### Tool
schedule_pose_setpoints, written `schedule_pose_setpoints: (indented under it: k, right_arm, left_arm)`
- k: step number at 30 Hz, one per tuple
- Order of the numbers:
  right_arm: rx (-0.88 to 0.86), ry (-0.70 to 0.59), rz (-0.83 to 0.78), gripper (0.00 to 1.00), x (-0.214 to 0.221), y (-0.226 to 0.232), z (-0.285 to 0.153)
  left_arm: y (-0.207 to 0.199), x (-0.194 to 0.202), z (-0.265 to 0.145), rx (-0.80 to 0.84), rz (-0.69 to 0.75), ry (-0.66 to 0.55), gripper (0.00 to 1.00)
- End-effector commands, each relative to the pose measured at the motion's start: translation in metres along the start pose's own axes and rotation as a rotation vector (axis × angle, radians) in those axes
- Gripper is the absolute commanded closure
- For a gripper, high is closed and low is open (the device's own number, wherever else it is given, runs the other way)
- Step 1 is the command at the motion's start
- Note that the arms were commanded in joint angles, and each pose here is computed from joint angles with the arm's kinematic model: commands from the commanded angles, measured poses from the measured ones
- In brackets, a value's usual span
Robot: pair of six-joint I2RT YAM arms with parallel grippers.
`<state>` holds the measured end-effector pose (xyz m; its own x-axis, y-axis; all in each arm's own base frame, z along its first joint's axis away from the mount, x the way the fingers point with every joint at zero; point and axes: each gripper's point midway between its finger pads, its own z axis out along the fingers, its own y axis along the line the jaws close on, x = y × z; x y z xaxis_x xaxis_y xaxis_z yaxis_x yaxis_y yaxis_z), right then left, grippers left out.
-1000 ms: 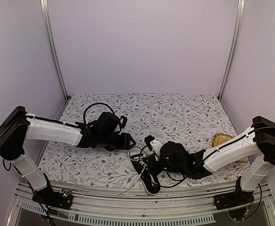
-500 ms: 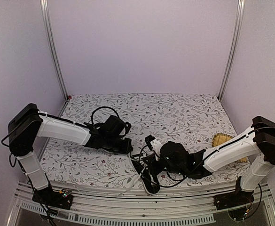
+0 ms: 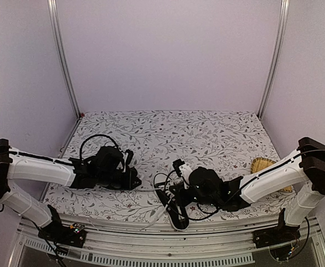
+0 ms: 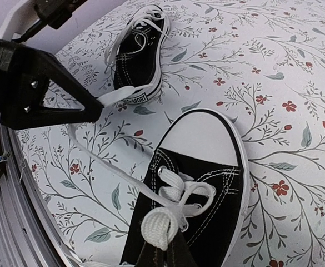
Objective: Tie the shoes
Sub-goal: Move the shoe to the center of the board.
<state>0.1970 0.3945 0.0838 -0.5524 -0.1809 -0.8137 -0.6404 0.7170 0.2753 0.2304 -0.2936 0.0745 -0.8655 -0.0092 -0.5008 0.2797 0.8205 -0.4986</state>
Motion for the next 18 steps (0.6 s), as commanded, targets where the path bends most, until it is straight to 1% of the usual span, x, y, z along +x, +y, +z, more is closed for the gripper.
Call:
schedule_pose_setpoints:
  k: [1,11,14,18]
  right_arm:
    - [-0.009,-0.010,0.080,0.98,-0.013,0.005,-0.002]
    - [-0.022,0.114,0.264,0.98,0.013,-0.007,-0.008]
    - [-0.047,0.149,0.287,0.98,0.022,-0.009,-0.002]
    - [-0.035,0.183,0.296,0.98,0.029,-0.017,0.014]
  left_arm:
    - [-0.012,0.024,0.001,0.120,-0.092,0.030,1.00]
    - [-0.047,0.070,0.048,0.127,-0.030,0.180,1.00]
    - [-0.055,0.074,0.062,0.142,-0.022,0.195,1.00]
    - [-0.059,0.068,0.074,0.158,-0.023,0.173,1.00]
